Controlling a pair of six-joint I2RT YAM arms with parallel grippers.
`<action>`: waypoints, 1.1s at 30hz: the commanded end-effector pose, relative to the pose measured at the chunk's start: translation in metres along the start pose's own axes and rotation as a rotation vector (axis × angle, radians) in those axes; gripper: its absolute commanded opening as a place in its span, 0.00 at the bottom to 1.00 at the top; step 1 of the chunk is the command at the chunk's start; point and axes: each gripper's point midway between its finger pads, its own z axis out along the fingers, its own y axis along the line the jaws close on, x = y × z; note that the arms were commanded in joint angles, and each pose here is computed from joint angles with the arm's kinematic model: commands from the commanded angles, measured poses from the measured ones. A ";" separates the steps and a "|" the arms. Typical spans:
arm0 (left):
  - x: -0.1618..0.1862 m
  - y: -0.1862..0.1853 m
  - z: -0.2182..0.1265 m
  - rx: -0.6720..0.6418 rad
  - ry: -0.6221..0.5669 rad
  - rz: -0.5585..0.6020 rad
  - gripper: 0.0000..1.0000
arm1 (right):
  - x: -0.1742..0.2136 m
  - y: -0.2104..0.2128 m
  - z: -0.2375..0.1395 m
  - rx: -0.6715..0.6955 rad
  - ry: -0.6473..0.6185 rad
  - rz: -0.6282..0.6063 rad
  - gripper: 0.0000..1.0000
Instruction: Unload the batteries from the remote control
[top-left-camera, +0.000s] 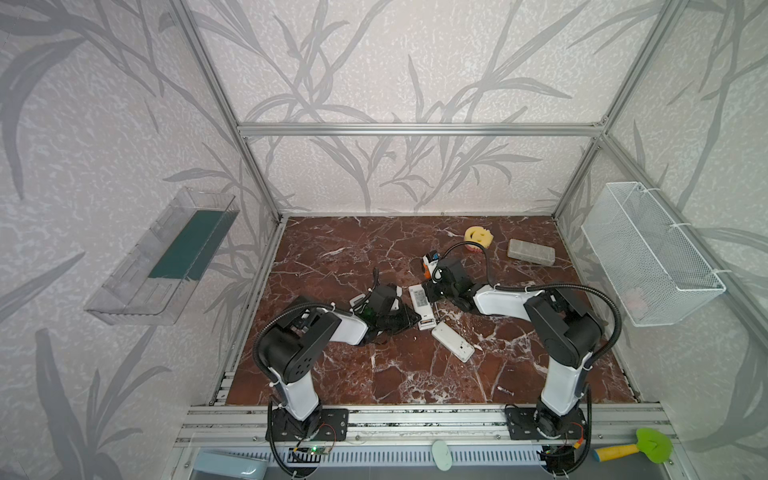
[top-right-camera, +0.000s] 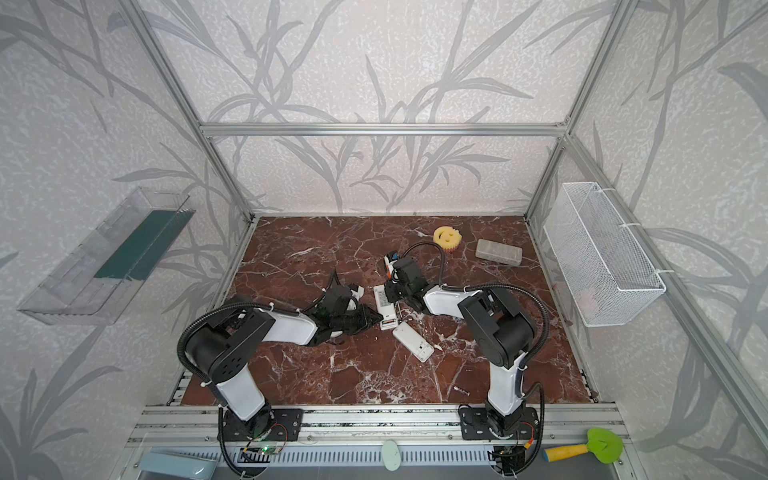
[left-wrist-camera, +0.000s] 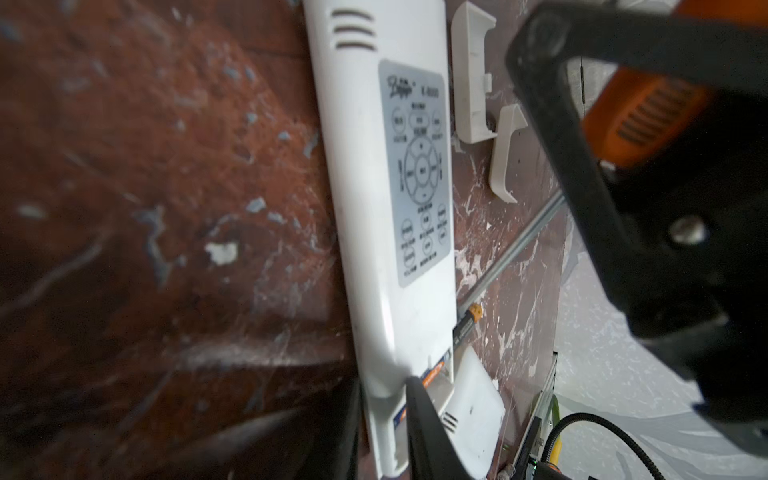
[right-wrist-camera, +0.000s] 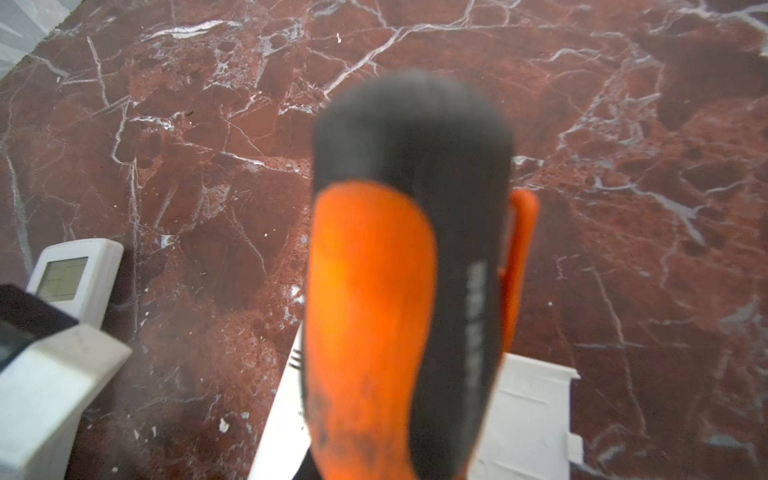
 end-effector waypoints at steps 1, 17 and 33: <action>0.007 0.007 -0.007 -0.037 0.004 -0.008 0.23 | -0.028 0.018 0.002 -0.047 -0.065 -0.029 0.00; -0.006 0.006 -0.025 -0.087 -0.026 0.055 0.29 | -0.054 0.028 -0.024 -0.066 -0.159 -0.040 0.00; -0.007 0.005 -0.020 -0.072 -0.022 0.046 0.29 | -0.056 0.077 -0.071 0.012 -0.443 -0.075 0.00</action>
